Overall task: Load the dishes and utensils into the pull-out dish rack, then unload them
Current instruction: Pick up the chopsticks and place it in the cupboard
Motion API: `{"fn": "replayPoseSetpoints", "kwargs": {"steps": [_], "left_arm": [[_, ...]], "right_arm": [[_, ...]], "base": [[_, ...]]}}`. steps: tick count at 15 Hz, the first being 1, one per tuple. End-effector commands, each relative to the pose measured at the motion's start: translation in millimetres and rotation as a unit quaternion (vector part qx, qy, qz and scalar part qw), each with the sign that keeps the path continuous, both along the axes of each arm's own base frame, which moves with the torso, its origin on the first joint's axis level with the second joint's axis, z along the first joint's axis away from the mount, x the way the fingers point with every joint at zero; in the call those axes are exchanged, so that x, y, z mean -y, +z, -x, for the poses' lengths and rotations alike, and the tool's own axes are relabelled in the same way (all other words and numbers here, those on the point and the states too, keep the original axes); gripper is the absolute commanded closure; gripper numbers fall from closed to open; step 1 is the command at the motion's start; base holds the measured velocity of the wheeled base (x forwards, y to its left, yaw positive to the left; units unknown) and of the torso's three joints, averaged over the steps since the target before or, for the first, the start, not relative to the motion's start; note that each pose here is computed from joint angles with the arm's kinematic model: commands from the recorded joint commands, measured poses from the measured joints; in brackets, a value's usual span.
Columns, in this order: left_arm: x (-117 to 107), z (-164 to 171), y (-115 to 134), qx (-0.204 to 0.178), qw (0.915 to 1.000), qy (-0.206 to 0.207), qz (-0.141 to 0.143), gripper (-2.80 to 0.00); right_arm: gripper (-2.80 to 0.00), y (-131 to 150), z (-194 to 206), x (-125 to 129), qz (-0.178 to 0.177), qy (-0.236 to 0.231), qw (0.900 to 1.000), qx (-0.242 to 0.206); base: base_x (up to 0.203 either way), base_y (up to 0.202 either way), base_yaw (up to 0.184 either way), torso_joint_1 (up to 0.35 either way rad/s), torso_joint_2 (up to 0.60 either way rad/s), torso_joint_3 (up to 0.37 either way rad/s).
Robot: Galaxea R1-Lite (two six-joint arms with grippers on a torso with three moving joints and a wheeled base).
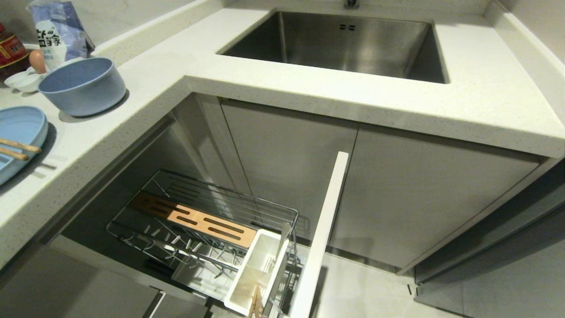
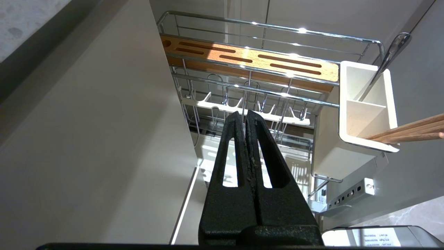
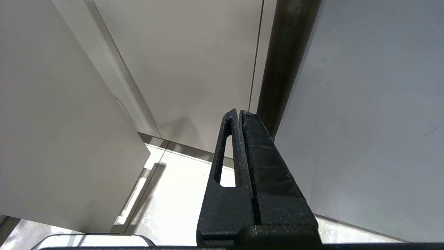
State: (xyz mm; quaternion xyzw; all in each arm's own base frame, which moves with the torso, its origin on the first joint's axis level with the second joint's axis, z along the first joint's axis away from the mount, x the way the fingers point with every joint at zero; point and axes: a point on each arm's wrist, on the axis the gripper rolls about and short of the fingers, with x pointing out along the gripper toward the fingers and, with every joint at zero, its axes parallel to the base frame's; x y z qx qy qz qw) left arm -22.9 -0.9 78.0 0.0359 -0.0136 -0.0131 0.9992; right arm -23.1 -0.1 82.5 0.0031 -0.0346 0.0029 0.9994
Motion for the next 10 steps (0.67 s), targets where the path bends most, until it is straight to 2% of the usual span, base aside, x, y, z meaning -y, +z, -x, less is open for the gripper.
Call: {"fn": "replayPoseSetpoints", "kwargs": {"steps": [1,3,7,8,10], "left_arm": [[0,-1,-3,-0.005,0.9999,0.006,0.007,0.0],[0,-1,-3,-0.005,0.9998,0.008,0.015,0.0],[0,0,0,0.001,1.0,0.009,0.004,0.0],[0,3,11,0.015,0.9998,0.01,0.004,0.0],[0,20,48,0.04,0.9992,0.008,0.004,0.0]], "right_arm": [[0.0,-6,-2,0,0.0,0.0,1.0,-0.011],[0.0,-6,-2,0,0.0,0.0,1.0,-0.011],[0.0,-6,-2,0,0.0,0.0,1.0,-0.011],[0.0,-6,-2,0,0.0,0.0,1.0,-0.011],[0.0,-6,-2,0,0.0,0.0,1.0,-0.011]], "base": [[0.0,0.0,0.0,0.0,0.0,0.0],[0.0,0.0,0.0,0.0,0.0,0.0],[0.0,0.0,0.0,0.0,0.0,0.0],[0.0,0.0,0.0,0.0,0.0,0.0],[0.0,0.0,0.0,0.0,0.0,0.0]]}}
